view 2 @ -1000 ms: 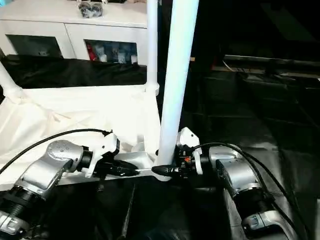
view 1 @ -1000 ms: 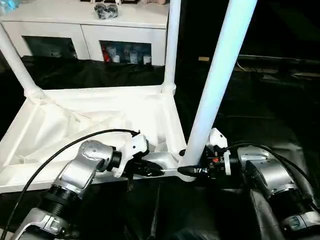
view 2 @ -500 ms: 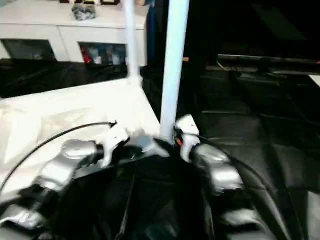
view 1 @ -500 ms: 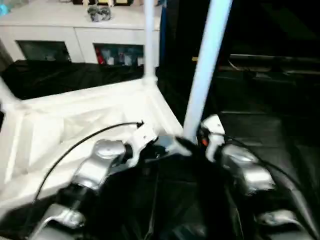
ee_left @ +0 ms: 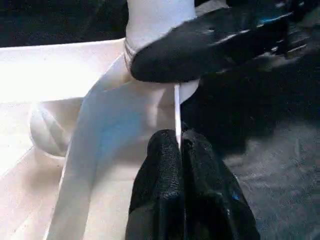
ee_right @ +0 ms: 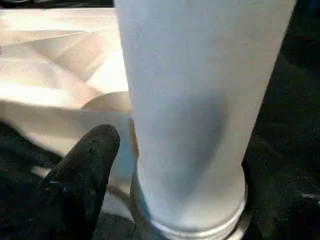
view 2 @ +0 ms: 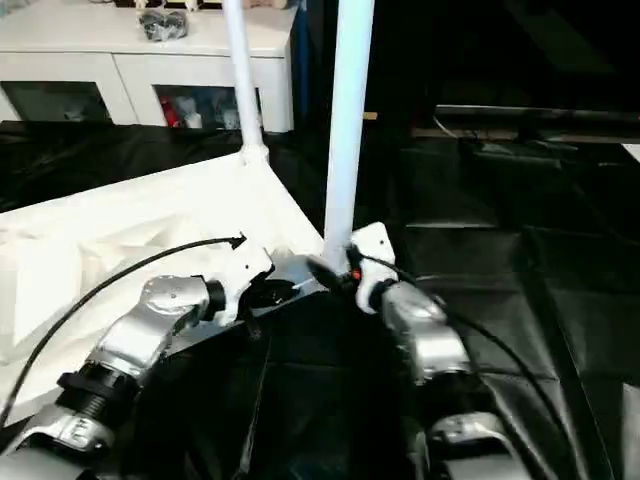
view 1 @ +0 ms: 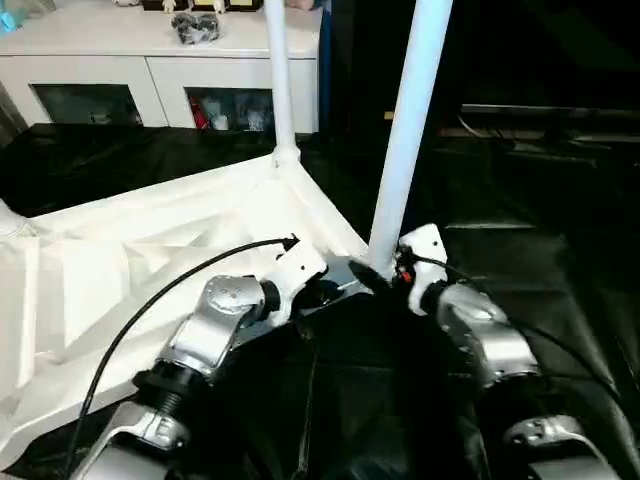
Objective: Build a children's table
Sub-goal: Rotate leg to tighten
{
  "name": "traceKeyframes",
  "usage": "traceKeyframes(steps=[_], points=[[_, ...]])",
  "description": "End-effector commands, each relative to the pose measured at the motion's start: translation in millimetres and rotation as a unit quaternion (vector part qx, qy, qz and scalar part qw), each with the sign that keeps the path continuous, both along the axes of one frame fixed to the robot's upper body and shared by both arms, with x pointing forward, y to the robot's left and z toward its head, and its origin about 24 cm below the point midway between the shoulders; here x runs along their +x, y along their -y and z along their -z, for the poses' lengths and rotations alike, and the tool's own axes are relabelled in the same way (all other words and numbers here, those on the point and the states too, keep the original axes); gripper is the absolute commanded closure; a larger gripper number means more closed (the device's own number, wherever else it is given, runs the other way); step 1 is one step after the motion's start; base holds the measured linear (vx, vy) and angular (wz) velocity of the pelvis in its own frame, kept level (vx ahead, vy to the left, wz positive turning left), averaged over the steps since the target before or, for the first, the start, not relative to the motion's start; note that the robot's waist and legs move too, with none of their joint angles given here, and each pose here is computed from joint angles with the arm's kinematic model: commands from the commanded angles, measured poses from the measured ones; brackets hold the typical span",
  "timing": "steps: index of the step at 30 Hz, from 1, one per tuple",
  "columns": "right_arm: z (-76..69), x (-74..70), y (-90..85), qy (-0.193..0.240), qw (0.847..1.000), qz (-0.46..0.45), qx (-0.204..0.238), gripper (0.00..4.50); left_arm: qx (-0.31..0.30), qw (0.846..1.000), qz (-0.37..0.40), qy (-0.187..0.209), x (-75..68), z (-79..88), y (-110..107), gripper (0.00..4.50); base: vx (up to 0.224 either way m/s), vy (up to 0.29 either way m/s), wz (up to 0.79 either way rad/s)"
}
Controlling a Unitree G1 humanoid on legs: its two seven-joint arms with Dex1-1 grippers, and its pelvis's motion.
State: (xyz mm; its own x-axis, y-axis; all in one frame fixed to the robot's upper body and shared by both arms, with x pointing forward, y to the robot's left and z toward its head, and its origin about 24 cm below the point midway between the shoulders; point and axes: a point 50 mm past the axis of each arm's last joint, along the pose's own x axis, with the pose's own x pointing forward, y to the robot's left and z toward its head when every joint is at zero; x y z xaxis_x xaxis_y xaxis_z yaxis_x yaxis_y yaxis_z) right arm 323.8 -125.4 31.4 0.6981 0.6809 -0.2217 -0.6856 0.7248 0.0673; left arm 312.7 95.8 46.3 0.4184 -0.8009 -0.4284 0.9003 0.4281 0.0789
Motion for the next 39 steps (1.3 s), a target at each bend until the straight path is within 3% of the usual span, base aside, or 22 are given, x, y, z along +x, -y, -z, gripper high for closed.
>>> traceKeyframes(steps=[1, 14, 28, 32, 34, 36, 39], points=[[-2.5, -7.7, -11.4, 0.001, 0.996, -0.089, 0.004, 0.75, -0.047, 0.996, 0.078, 0.022, -7.2, -17.3, 15, 4.50, 0.000, 0.000, 0.00], [-8.1, -30.8, 12.5, -0.041, 0.963, -0.267, 0.004, 0.75, -0.030, 0.989, 0.143, -0.010, -16.3, -18.4, -12, 4.50, 0.000, 0.000, 0.00], [-5.1, -47.4, 10.1, -0.082, 0.939, -0.332, 0.016, 1.87, -0.029, 0.982, 0.181, -0.047, -26.2, -16.8, -19, 4.50, 0.000, 0.000, 0.00], [0.2, -49.1, 4.6, -0.076, 0.947, -0.312, 0.016, 1.90, -0.029, 0.988, 0.149, -0.027, -20.5, -15.6, -13, 4.50, 0.000, 0.000, 0.00], [4.6, -39.6, -1.9, -0.052, 0.968, -0.244, 0.011, 1.90, -0.029, 0.995, 0.095, 0.002, -8.3, -16.4, -6, 4.50, 0.000, 0.000, 0.00], [6.9, -33.0, -5.2, -0.051, 0.978, -0.200, 0.013, 1.90, -0.031, 0.997, 0.068, 0.013, -2.0, -17.6, -2, 4.50, 0.000, 0.000, 0.00], [13.2, -11.7, -14.5, -0.050, 0.997, -0.056, 0.003, 1.91, -0.030, 0.999, 0.009, 0.041, 10.8, -21.4, 10, 4.50, 0.000, 0.000, 0.00]])
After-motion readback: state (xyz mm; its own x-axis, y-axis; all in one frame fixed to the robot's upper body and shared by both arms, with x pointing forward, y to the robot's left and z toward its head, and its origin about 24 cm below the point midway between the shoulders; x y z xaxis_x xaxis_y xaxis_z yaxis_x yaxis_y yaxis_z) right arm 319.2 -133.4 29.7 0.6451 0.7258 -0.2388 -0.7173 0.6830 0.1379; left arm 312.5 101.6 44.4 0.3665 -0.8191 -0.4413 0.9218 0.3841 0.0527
